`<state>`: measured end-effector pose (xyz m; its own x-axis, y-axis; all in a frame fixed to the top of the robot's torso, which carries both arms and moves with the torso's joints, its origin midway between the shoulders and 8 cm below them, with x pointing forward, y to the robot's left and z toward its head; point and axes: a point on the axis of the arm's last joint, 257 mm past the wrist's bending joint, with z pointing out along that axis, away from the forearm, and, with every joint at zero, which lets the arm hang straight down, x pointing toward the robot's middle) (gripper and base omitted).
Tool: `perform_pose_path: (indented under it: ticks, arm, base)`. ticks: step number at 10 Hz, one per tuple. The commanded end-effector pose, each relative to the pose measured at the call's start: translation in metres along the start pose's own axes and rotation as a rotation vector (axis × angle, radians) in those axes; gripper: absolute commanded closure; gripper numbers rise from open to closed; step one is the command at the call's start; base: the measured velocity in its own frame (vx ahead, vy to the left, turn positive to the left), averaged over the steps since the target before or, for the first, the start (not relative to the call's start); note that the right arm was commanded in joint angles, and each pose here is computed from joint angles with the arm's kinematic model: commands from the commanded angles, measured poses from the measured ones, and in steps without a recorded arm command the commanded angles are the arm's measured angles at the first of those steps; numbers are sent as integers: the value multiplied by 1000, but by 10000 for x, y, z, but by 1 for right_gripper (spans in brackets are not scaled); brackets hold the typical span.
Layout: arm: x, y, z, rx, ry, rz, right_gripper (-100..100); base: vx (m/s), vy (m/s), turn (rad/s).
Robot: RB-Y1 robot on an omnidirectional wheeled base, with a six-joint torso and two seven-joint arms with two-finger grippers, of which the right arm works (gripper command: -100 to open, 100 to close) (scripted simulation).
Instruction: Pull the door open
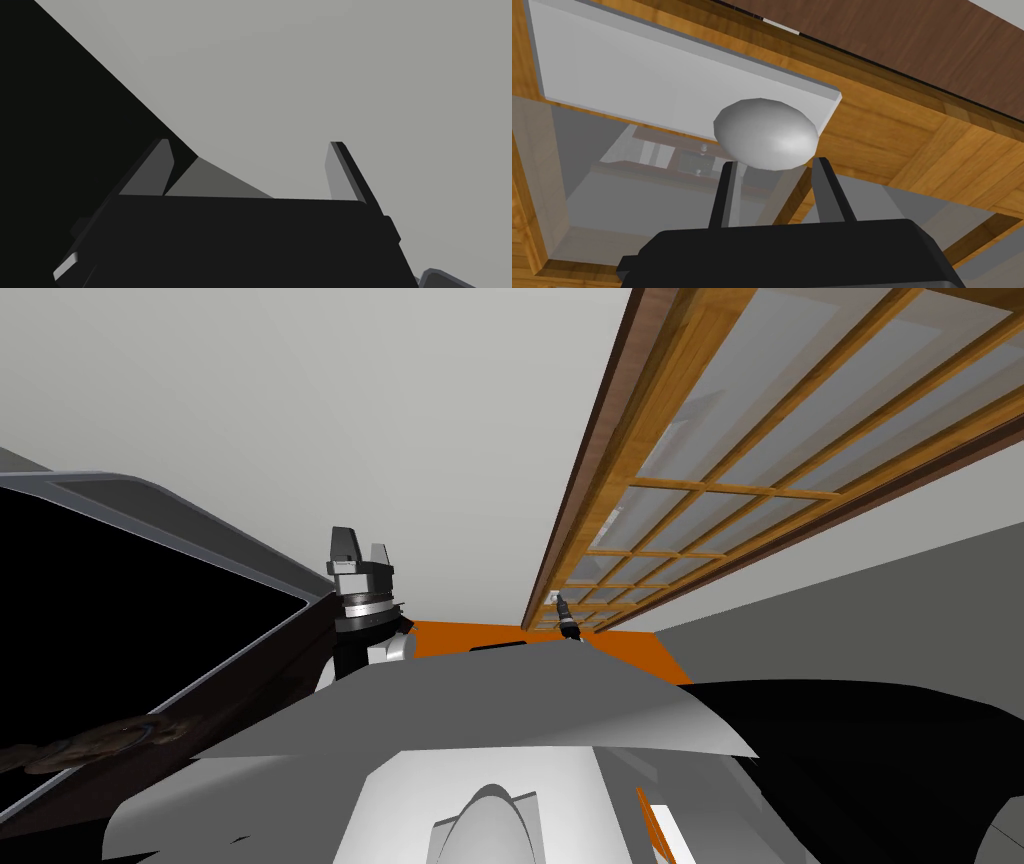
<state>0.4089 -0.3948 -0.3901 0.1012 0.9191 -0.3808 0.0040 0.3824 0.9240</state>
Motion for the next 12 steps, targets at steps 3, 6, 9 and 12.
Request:
perform_pose_path:
  ticks: [3, 6, 9, 12]
  arm:
    - [180, 16, 4, 0, 17, 132, 100]
    - [186, 20, 17, 0, 16, 187, 100]
    - [199, 26, 43, 1, 14, 285, 100]
    - [199, 26, 43, 1, 14, 285, 100]
  base:
    - [-45, -18, 33]
    - [-34, -11, 20]
    - [-44, -15, 32]
    - [-3, 2, -6]
